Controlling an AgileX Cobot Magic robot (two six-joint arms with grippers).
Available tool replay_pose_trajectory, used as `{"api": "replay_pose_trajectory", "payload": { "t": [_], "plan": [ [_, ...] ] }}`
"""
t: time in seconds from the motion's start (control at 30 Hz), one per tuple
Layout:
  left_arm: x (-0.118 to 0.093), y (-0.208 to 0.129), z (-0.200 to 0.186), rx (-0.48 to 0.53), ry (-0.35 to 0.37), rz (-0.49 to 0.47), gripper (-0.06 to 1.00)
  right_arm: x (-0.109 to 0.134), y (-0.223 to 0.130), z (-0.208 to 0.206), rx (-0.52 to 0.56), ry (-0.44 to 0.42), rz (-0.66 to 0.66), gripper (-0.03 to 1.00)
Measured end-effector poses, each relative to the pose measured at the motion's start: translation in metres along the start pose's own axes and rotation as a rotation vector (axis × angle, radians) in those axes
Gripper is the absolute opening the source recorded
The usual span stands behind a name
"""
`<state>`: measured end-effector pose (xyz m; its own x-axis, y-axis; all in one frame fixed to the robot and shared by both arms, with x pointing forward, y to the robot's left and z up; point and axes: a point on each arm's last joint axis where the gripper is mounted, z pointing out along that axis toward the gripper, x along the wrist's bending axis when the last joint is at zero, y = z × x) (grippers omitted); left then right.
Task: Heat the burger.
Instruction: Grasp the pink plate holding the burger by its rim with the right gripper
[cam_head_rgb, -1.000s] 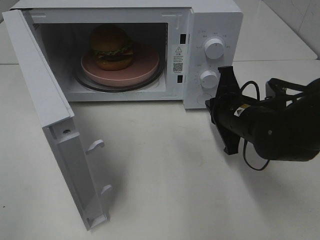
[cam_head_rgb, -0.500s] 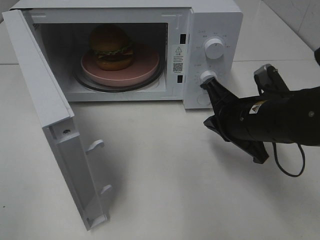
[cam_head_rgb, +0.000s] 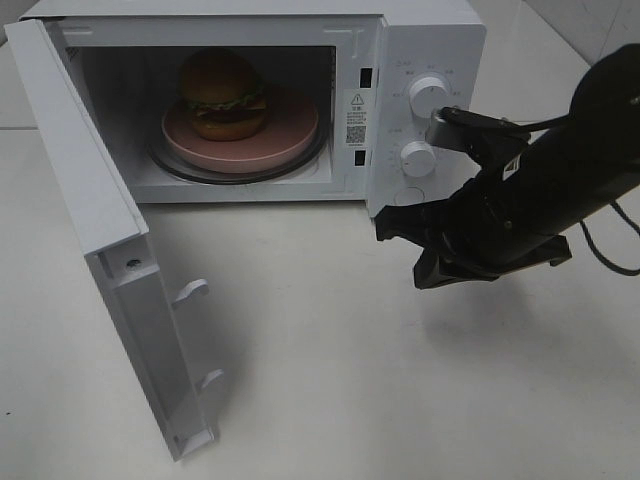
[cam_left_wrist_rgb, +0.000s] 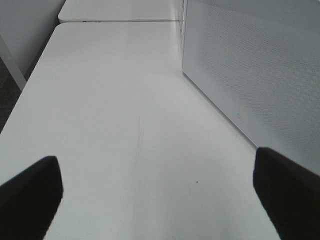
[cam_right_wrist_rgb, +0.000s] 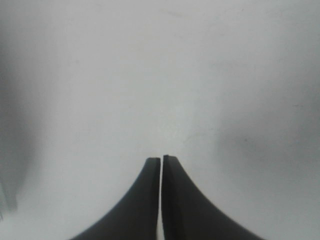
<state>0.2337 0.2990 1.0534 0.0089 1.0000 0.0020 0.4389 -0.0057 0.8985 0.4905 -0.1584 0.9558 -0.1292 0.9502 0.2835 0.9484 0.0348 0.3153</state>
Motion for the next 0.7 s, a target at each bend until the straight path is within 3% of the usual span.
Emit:
{"api": "replay_pose_trajectory", "payload": {
  "t": [0.13,0.33,0.4,0.43,0.5,0.57,0.6,0.67,0.7],
  "plan": [
    [0.0,0.0,0.0,0.0,0.0,0.0,0.98,0.005,0.0,-0.009,0.121,0.003,-0.228,0.04],
    [0.0,0.0,0.0,0.0,0.0,0.0,0.98,0.006,-0.004,-0.015,0.22,0.018,-0.393,0.05],
    [0.0,0.0,0.0,0.0,0.0,0.0,0.98,0.007,-0.006,-0.018,0.276,0.041,-0.52,0.06],
    [0.0,0.0,0.0,0.0,0.0,0.0,0.98,0.007,-0.006,-0.018,0.276,0.041,-0.52,0.06],
    [0.0,0.0,0.0,0.0,0.0,0.0,0.98,0.007,-0.006,-0.021,0.308,0.061,-0.694,0.07],
    [0.0,0.0,0.0,0.0,0.0,0.0,0.98,0.007,-0.006,-0.021,0.312,0.068,-0.741,0.07],
    [0.0,0.0,0.0,0.0,0.0,0.0,0.98,0.007,-0.007,-0.022,0.319,0.084,-0.84,0.07],
    [0.0,0.0,0.0,0.0,0.0,0.0,0.98,0.006,-0.007,-0.022,0.325,0.09,-0.883,0.08],
    [0.0,0.0,0.0,0.0,0.0,0.0,0.98,0.006,-0.007,-0.022,0.323,0.109,-0.994,0.08]
  ]
}}
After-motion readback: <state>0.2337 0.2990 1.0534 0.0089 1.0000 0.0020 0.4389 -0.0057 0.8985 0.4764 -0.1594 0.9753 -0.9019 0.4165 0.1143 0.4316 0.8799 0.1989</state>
